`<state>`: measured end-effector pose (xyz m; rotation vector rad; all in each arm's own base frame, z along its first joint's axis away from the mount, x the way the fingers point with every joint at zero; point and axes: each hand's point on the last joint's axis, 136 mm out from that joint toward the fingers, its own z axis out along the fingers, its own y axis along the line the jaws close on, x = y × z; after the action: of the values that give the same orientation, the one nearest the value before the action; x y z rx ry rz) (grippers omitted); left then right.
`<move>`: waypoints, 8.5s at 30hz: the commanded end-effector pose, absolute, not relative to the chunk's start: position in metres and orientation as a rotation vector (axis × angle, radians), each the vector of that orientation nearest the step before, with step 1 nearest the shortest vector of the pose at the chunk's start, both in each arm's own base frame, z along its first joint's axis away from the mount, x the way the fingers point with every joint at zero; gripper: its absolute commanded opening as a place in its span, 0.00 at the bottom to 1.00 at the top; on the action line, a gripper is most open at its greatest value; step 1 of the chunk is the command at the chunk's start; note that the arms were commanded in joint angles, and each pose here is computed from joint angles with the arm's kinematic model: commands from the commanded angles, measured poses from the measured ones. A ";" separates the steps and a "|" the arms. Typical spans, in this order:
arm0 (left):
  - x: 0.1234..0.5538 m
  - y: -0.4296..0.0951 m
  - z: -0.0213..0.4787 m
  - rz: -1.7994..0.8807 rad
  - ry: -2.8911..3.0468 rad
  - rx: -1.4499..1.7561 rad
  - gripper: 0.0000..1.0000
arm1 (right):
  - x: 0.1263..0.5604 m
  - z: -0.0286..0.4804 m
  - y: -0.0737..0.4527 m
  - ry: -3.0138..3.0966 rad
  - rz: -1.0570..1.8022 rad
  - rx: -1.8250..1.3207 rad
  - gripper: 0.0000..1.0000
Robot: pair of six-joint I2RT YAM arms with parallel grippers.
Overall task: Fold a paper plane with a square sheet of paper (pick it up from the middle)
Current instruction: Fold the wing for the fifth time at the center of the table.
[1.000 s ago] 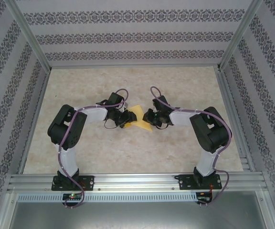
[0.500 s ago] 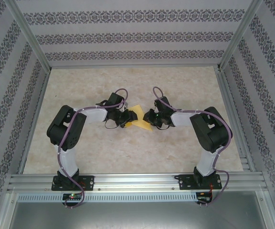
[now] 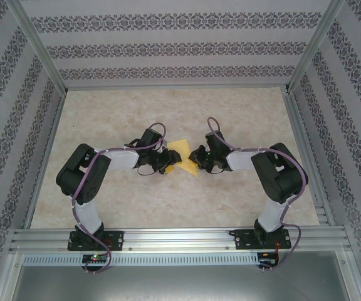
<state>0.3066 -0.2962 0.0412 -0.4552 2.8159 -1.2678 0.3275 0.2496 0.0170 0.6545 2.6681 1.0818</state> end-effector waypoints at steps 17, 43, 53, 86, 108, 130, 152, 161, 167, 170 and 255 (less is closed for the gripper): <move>0.317 -0.316 0.045 -1.339 2.773 -0.494 0.55 | 0.313 0.004 0.235 2.684 1.072 0.798 0.19; 0.332 -0.318 0.050 -1.327 2.718 -0.464 0.42 | 0.307 -0.005 0.227 2.717 1.035 0.778 0.18; 0.330 -0.312 0.042 -1.267 2.744 -0.436 0.18 | 0.334 0.040 0.244 2.605 1.092 0.405 0.35; 0.325 -0.308 0.068 -1.127 2.856 -0.423 0.11 | 0.289 0.057 0.272 1.941 0.218 -0.914 0.55; 0.325 -0.309 0.070 -1.136 2.869 -0.445 0.13 | 0.310 0.035 0.289 1.863 0.076 -0.933 0.38; 0.362 -0.275 0.101 -1.037 2.767 -0.412 0.47 | 0.297 0.034 0.289 1.891 0.256 -0.849 0.09; 0.362 -0.270 0.115 -1.281 2.502 -0.271 0.63 | 0.309 0.063 0.278 2.031 0.865 -0.338 0.00; 0.352 -0.293 0.098 -1.356 2.511 -0.167 0.52 | 0.315 0.057 0.265 2.105 0.973 -0.149 0.00; 0.353 -0.309 0.090 -1.371 2.538 -0.104 0.47 | 0.311 0.051 0.256 2.184 0.944 -0.121 0.00; 0.353 -0.320 0.087 -1.385 2.548 -0.062 0.45 | 0.310 0.050 0.250 2.187 0.945 -0.108 0.01; 0.368 -0.329 0.040 -1.286 2.669 -0.256 0.29 | 0.325 0.027 0.266 2.391 0.793 -0.323 0.28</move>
<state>0.3654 -0.3255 0.0419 -0.2357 2.6587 -1.3112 0.3190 0.2647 0.0287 -0.2977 2.4050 0.8501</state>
